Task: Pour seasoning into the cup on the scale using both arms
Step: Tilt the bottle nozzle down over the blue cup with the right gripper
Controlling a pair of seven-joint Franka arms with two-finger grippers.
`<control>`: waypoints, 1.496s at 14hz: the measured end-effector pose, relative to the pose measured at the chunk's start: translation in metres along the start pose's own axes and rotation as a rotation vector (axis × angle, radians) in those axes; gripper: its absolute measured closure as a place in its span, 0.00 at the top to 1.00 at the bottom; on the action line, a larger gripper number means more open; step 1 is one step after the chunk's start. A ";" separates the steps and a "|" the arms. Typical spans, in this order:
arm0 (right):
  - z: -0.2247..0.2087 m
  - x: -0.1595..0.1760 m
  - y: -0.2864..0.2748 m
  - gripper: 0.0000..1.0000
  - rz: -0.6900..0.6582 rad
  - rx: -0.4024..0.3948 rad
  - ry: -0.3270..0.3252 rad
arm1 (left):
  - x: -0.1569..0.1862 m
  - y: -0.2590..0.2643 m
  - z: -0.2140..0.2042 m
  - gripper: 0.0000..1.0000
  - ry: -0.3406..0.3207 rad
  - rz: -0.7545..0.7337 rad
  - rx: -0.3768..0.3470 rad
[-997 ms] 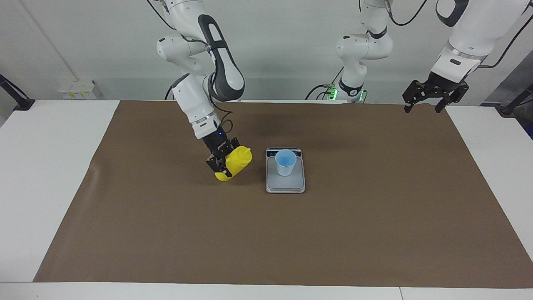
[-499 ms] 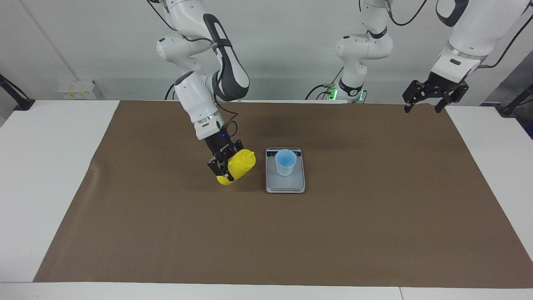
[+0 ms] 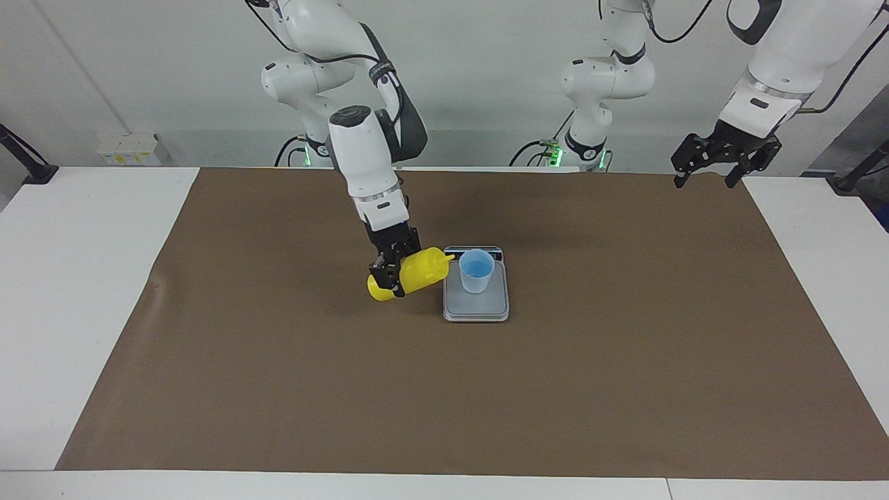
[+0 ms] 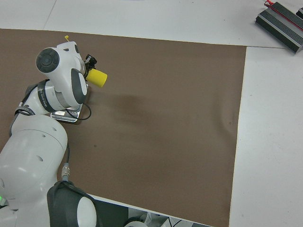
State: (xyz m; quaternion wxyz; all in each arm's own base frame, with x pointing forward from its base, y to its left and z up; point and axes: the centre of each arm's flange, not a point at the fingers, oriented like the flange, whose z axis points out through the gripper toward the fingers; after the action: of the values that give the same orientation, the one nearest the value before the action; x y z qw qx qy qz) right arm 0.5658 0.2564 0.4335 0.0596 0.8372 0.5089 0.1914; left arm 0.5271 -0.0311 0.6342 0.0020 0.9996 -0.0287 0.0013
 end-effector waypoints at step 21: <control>0.049 0.061 -0.114 0.58 -0.709 -0.452 -0.523 | 0.000 0.000 0.000 1.00 -0.002 0.000 0.000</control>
State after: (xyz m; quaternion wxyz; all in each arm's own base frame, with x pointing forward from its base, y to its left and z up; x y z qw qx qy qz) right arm 0.5150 0.3683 0.3703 0.4269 0.5987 0.6760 0.0483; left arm 0.5269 -0.0311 0.6340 0.0020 0.9996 -0.0287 0.0005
